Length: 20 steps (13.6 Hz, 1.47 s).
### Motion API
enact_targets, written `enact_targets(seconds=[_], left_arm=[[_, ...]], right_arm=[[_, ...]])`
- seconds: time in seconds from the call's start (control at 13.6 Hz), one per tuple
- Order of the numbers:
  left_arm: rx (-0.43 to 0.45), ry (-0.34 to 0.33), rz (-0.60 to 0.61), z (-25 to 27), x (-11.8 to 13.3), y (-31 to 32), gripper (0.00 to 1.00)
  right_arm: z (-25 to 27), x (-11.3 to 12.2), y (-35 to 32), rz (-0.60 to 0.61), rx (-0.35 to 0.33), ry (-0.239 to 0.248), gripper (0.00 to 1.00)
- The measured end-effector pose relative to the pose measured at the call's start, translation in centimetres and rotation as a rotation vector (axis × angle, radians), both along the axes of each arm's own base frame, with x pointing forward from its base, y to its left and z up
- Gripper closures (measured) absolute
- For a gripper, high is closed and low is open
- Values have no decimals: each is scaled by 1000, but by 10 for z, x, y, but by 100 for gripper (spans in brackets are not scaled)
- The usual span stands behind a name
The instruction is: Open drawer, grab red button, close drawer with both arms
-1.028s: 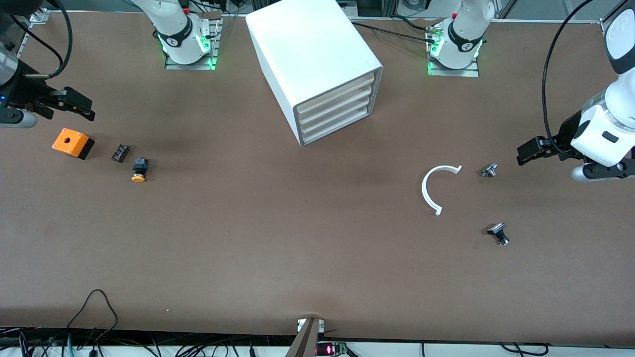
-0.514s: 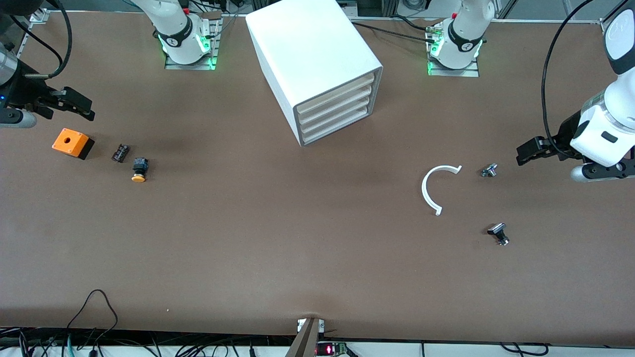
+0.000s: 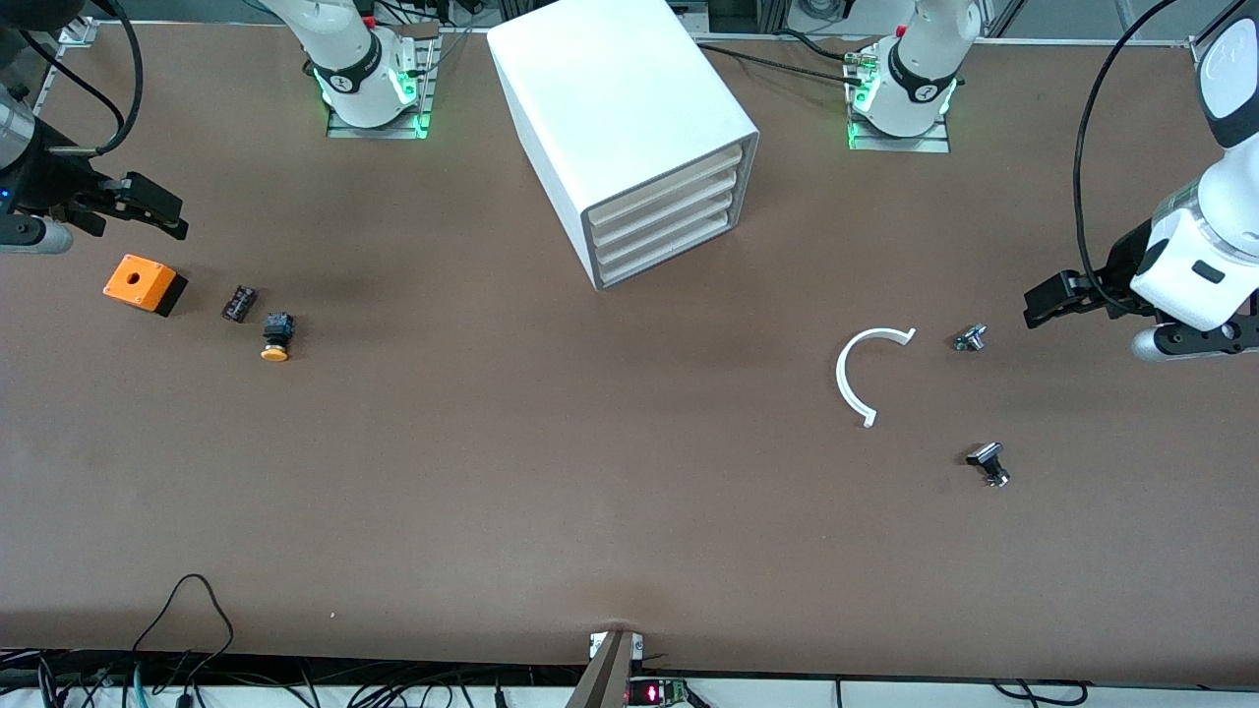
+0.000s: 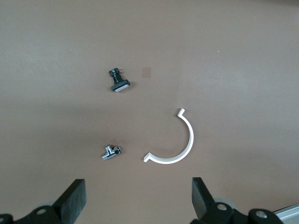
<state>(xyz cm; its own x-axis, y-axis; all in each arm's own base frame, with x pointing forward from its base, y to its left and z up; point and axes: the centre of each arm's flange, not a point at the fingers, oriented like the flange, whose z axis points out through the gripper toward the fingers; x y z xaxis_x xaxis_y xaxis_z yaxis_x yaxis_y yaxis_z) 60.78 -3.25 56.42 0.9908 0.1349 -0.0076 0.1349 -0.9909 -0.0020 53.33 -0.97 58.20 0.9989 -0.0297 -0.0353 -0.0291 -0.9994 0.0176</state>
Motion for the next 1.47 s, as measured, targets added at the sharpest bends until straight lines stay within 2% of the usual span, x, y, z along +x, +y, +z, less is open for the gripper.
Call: enact_targets(seconds=[1.47], left_arm=[[-3,-3,-11,0,0,-7,0]], right_arm=[[9,3,1,-3,-1,-20,0]])
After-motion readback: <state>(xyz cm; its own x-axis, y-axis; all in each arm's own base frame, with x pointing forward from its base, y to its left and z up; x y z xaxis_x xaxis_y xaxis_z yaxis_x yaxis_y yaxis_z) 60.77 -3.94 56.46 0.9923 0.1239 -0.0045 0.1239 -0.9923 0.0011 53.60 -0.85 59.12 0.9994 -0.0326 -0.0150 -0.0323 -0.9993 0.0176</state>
